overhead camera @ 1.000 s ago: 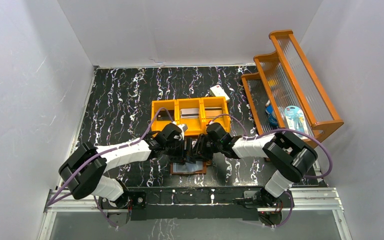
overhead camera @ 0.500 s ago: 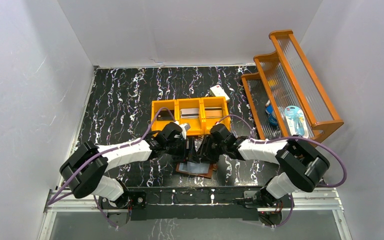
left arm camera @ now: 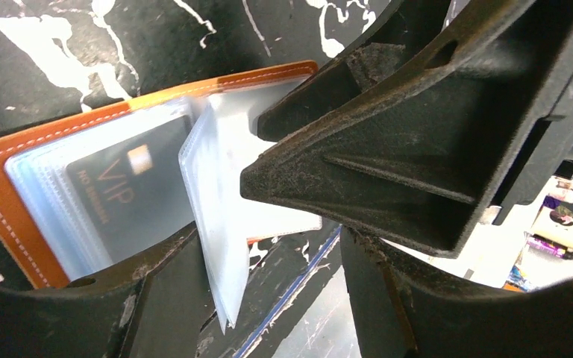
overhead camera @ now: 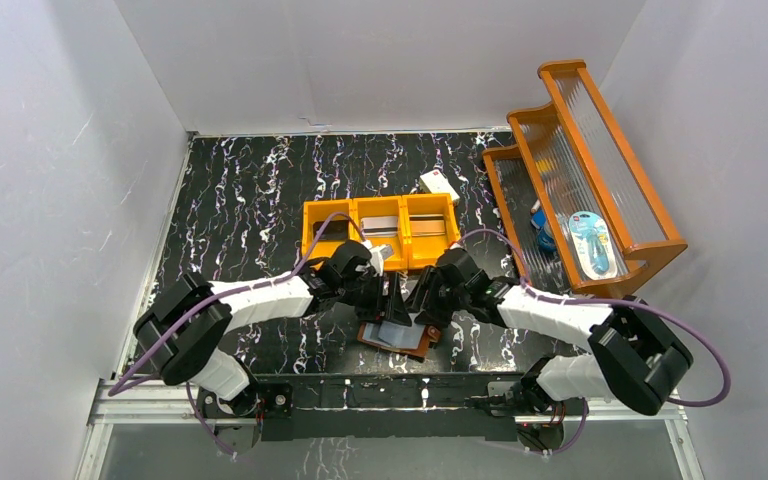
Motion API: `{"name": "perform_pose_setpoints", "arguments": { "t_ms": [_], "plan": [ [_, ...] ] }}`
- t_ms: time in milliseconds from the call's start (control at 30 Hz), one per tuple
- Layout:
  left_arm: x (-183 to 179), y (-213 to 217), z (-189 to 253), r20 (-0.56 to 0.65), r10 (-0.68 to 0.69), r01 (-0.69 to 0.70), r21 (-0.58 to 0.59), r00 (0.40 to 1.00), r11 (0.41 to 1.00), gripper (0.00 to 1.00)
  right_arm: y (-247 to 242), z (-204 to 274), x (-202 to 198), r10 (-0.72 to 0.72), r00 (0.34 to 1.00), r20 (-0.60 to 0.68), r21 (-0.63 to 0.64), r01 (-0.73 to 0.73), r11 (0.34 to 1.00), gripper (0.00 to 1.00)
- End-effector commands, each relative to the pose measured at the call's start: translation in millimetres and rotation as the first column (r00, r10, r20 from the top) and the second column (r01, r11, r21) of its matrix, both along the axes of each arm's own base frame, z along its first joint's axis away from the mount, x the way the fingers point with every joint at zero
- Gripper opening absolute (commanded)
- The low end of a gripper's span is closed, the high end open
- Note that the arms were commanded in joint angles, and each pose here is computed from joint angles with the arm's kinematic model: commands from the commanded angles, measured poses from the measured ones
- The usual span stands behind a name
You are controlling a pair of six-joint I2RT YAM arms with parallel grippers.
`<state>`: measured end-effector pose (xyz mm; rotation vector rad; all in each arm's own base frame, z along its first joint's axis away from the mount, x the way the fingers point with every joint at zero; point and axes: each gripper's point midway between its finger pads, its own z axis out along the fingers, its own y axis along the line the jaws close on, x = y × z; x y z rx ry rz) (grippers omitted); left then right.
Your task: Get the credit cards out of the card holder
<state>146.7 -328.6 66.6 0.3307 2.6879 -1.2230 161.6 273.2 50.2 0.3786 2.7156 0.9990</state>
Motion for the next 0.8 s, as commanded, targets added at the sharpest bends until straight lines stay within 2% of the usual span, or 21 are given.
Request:
{"name": "perform_pose_setpoints", "arguments": {
  "t_ms": [0, 133, 300, 533, 700, 767],
  "plan": [
    [1, -22, 25, 0.04, -0.063, 0.066, -0.088, 0.997, 0.994, 0.59, -16, 4, 2, -0.073, 0.997, 0.007, -0.042, 0.073, 0.996, 0.58],
    [-8, -31, 24, 0.037, -0.104, 0.107, -0.09, 0.994, 0.99, 0.57, -36, 6, 4, -0.144, 0.989, 0.026, -0.093, 0.146, 0.985, 0.52],
    [-17, -38, 17, 0.026, -0.127, 0.128, -0.075, 0.992, 0.989, 0.52, -45, 13, 3, -0.178, 0.983, 0.043, -0.061, 0.18, 0.982, 0.43],
    [-34, -41, -1, -0.01, -0.14, 0.139, -0.058, 0.99, 0.989, 0.44, -34, 28, 2, -0.134, 0.989, 0.065, 0.021, 0.133, 0.991, 0.31],
    [-40, -37, -14, -0.021, -0.123, 0.122, -0.019, 0.992, 0.992, 0.42, -22, 40, 7, -0.098, 0.991, 0.091, 0.071, 0.092, 0.993, 0.29],
    [-37, -33, -16, -0.011, -0.105, 0.105, 0.0, 0.994, 0.994, 0.41, -21, 41, 6, -0.088, 0.993, 0.076, 0.06, 0.083, 0.995, 0.24]
  ]
}}
